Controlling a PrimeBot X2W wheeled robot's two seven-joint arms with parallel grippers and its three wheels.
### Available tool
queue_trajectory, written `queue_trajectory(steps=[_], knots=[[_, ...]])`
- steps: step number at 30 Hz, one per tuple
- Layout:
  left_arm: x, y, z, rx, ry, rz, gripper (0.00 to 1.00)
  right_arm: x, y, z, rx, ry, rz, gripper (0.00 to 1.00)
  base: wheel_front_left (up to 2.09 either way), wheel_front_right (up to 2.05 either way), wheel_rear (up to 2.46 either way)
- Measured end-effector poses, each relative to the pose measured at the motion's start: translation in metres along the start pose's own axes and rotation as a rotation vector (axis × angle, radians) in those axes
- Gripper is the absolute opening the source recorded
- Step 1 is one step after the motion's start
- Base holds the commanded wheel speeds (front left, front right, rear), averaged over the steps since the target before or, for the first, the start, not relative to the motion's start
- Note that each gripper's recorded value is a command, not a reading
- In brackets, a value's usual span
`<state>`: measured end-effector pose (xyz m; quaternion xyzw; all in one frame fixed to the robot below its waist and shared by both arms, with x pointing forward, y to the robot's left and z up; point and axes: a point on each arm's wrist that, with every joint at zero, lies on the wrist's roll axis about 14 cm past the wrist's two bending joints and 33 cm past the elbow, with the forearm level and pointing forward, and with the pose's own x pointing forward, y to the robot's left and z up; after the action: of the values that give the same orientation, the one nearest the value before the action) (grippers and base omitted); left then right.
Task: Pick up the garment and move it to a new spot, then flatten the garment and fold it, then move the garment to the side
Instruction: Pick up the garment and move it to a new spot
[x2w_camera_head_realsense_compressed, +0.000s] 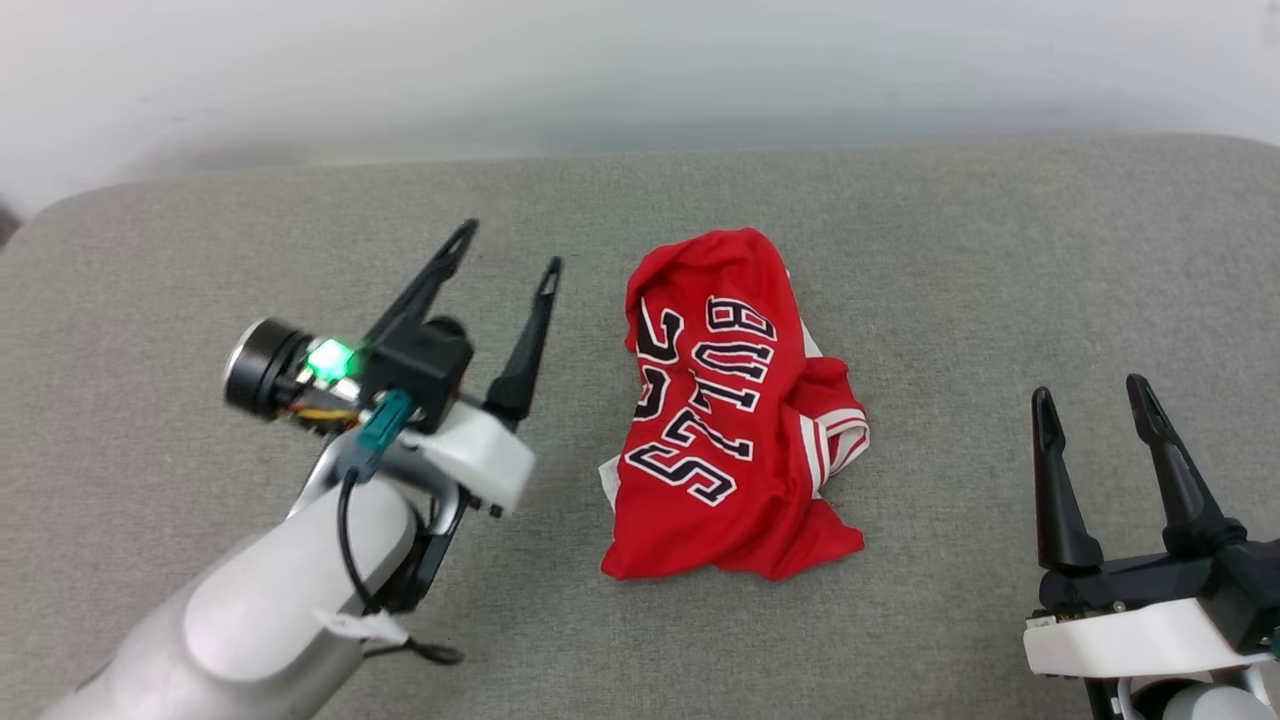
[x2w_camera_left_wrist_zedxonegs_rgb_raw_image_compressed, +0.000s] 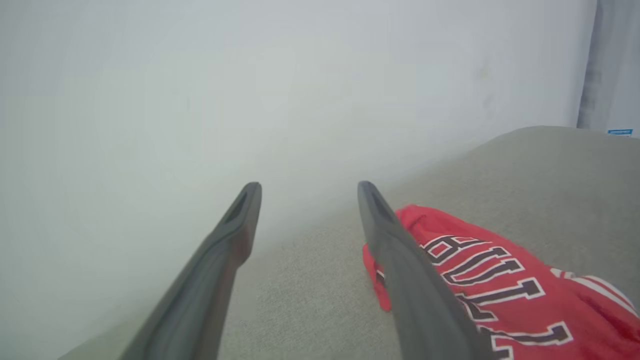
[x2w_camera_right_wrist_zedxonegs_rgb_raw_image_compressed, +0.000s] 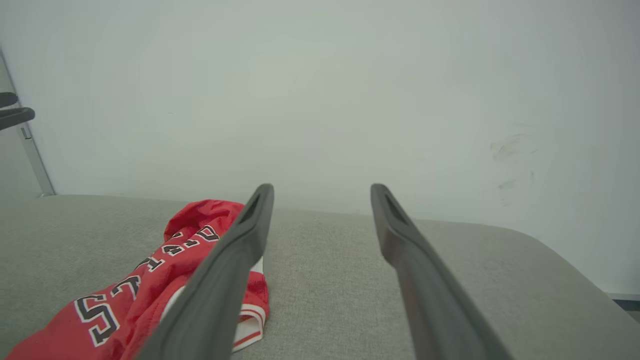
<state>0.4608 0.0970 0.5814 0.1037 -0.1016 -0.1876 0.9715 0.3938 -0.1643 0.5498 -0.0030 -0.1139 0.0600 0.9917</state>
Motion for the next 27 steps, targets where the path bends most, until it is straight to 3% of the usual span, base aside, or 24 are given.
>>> queue_trajectory(steps=[10, 17, 27], knots=[[-0.062, 0.044, 0.000, 0.022, -0.025, 0.325, 1.00, -0.005, 0.006, 0.003, -0.005, -0.004, 0.017, 1.00, 0.00, 0.00, 0.00], [-0.098, 0.050, -0.006, 0.013, -0.013, 0.440, 1.00, -0.011, 0.009, 0.000, -0.002, 0.013, 0.025, 1.00, 0.00, 0.00, 0.00], [-0.125, 0.042, -0.022, -0.019, 0.033, 0.493, 1.00, -0.021, 0.012, -0.012, 0.014, 0.059, 0.028, 1.00, 0.00, 0.00, 0.00]])
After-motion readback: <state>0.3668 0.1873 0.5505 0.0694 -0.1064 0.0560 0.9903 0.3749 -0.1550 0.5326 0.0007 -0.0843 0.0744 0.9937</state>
